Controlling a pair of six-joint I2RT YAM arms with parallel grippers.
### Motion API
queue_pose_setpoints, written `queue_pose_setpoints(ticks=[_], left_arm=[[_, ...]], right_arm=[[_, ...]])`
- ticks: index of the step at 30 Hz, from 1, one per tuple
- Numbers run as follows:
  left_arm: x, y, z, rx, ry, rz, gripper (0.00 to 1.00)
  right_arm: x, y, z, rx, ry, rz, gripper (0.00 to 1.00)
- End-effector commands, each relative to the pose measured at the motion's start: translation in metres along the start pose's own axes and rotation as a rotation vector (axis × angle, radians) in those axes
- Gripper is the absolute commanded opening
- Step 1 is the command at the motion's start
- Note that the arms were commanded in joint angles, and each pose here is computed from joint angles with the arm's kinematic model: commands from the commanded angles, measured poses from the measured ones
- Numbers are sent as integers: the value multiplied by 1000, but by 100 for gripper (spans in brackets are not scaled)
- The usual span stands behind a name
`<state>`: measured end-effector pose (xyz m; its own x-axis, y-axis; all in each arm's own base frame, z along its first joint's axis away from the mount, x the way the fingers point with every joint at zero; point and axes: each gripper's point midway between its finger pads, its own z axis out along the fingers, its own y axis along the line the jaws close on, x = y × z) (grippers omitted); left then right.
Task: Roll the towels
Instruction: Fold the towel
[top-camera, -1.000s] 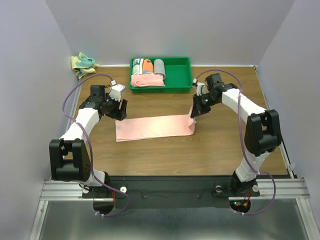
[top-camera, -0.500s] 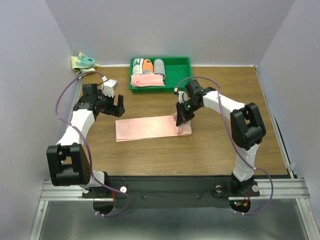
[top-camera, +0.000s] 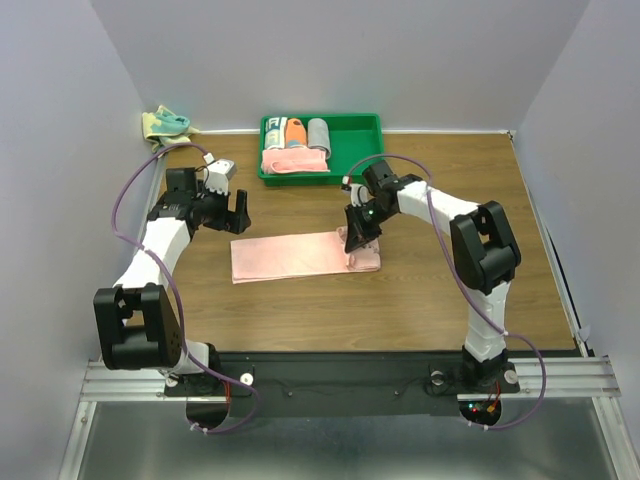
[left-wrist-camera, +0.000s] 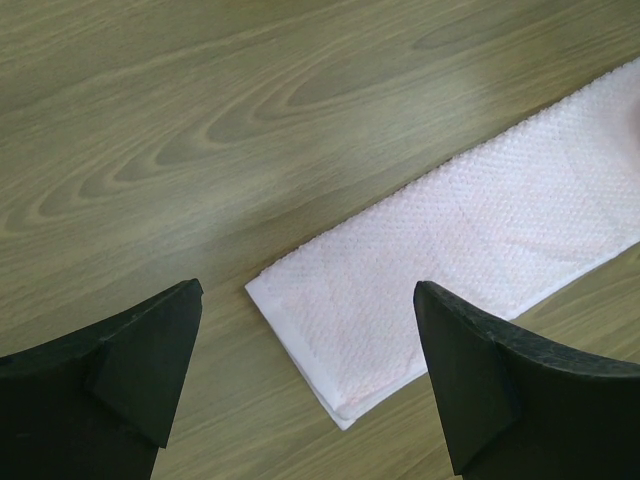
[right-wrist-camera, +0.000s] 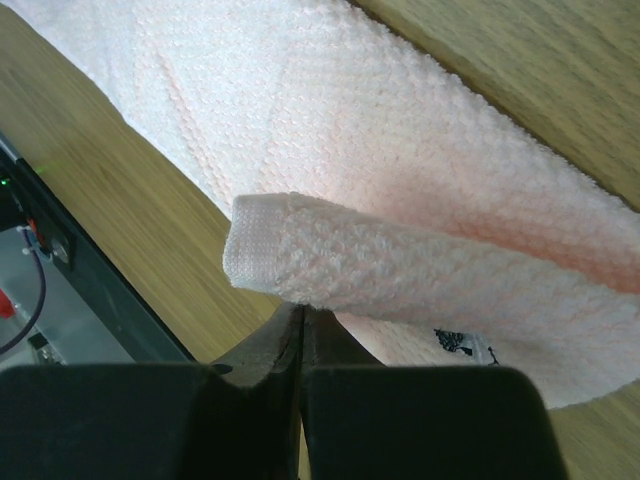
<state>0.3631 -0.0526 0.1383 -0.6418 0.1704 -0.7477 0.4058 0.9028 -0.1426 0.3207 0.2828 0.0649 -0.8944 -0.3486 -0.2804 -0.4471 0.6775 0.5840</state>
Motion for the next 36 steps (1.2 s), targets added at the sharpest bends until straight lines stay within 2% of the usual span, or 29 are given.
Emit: queue_pose_setpoints(ticks=[1,13,15,16,17,21,22,25,27,29,30,31,34,36], left_arm=[[-6,2,-1,-3,-23,3,99],[-4,-5,-1,36,-7,1,99],[-1,-5,-1,39,6,1,99],[0,-5,-1,45,11,10,99],[1,-5,-1,46,15,9,99],[5,-5,-3,43,29,32,99],[9,-5,-3,43,38,38,99],[15,-7,-4,59,59,69,99],[19,-7,-2,62,73,91,97],[28,-11,2,69,109,114,89],[31,-11,5,66,121,128,78],[37,-16,9,66,145,146,72],[49,-19,18,59,199,167,56],[56,-22,25,55,233,177,43]], right_arm=[[-16,21,-2,-50,-42,-44,1],[-11,21,15,-84,3,-28,1],[-10,23,17,-92,9,-31,12],[-10,24,18,-97,10,-33,24],[-11,25,17,-102,8,-35,31],[-17,37,8,-137,-10,-56,48],[-18,43,3,-149,-19,-71,55],[-27,57,-22,-153,-78,-129,60],[-33,62,-42,-148,-125,-154,59],[-42,47,-55,-106,-165,-140,50],[-45,39,-58,-80,-176,-138,45],[-49,18,-61,-7,-187,-133,32],[-50,-15,-54,110,-173,-148,17],[-47,-26,-46,127,-152,-150,13]])
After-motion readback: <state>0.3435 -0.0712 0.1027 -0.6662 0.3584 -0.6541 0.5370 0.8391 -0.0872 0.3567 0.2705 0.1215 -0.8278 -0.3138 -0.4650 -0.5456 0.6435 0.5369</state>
